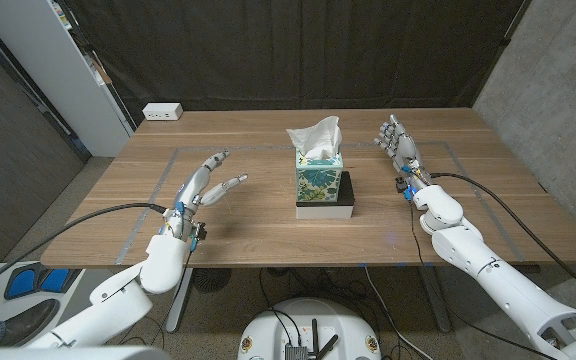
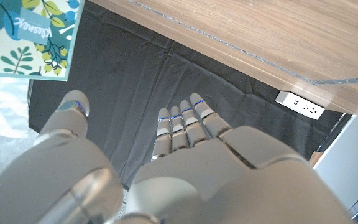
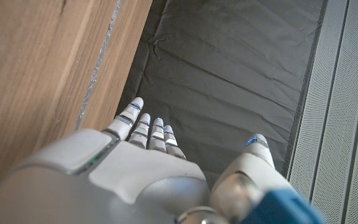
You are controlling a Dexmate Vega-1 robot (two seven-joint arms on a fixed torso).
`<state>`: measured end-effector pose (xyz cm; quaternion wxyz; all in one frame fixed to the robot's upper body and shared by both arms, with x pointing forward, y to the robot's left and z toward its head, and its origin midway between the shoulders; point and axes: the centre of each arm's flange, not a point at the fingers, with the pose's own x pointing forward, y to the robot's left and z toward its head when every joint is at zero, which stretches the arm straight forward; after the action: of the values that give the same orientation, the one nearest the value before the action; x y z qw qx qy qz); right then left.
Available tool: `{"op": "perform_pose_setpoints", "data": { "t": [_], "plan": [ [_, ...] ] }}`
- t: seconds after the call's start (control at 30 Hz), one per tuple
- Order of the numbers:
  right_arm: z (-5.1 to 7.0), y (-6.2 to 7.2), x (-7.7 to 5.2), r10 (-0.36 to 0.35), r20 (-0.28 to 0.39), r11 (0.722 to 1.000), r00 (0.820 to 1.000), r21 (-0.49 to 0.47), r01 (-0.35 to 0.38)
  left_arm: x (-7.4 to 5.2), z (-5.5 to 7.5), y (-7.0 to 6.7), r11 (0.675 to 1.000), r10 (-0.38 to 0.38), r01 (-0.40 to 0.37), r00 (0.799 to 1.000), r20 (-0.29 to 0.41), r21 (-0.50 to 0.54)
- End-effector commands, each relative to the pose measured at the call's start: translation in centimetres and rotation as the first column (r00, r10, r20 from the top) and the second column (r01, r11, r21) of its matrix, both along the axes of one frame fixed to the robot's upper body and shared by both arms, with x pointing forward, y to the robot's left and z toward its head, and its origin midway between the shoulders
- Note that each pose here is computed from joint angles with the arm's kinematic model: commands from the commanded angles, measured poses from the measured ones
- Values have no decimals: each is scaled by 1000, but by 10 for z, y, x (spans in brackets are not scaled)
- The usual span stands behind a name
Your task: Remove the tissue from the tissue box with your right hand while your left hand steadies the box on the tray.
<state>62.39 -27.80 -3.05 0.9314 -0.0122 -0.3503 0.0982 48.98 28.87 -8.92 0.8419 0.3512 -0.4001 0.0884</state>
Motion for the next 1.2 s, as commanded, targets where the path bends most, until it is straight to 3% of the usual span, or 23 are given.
{"op": "perform_pose_setpoints", "data": {
  "t": [0.03, 0.1, 0.17, 0.23, 0.27, 0.37, 0.47, 0.53, 0.63, 0.73, 0.87, 1.03, 1.1, 1.2],
  "plan": [
    [-2, 5, -2, -1, -5, 1000, 1000, -12, 1, 10, -1, 3, 987, -160, 160, 987, 21, -5],
    [-3, 5, -2, -2, -7, 1000, 1000, -4, 2, 12, 0, 3, 984, -176, 176, 984, 19, -14],
    [-4, 5, -3, 1, -6, 1000, 1000, -2, -1, 16, 5, 3, 969, -244, 244, 970, 9, -40],
    [-4, 6, -4, -4, -7, 1000, 1000, -3, 4, 16, 7, 0, 971, -237, 237, 971, 22, -32],
    [-5, 7, -5, -6, -7, 1000, 1000, -2, 6, 16, 12, -3, 975, -219, 218, 976, 11, 32],
    [-5, 7, -6, -9, -6, 1000, 1000, 4, 9, 18, 12, -8, 964, -266, 266, 964, 3, 28],
    [-5, 8, -8, -10, -6, 1000, 1000, 0, 10, 19, 11, -10, 964, -260, 261, 965, -32, 57],
    [-6, 9, -9, -12, -8, 1000, 1000, -6, 12, 24, 8, -15, 950, -299, 305, 951, -79, 69],
    [-7, 9, -10, -8, -10, 1000, 1000, 1, 8, 26, 8, -15, 948, -309, 313, 949, -67, 65],
    [-8, 9, -11, -12, -9, 1000, 1000, 7, 12, 30, 13, -16, 926, -373, 375, 926, -58, 34],
    [-8, 10, -13, -19, -2, 1000, 1000, 9, 19, 32, 18, -21, 922, -385, 386, 922, -25, 32],
    [-12, 12, -12, -12, -8, 1000, 1000, 15, 13, 35, 20, -30, 906, -416, 419, 908, -51, 64],
    [-13, 13, -10, 2, -4, 1000, 1000, 20, -2, 36, 21, -32, 912, -396, 399, 917, -51, 92],
    [-11, 12, -9, -14, -1, 1000, 1000, 5, 14, 40, 21, -35, 899, -428, 432, 902, -61, 72]
  ]
}}
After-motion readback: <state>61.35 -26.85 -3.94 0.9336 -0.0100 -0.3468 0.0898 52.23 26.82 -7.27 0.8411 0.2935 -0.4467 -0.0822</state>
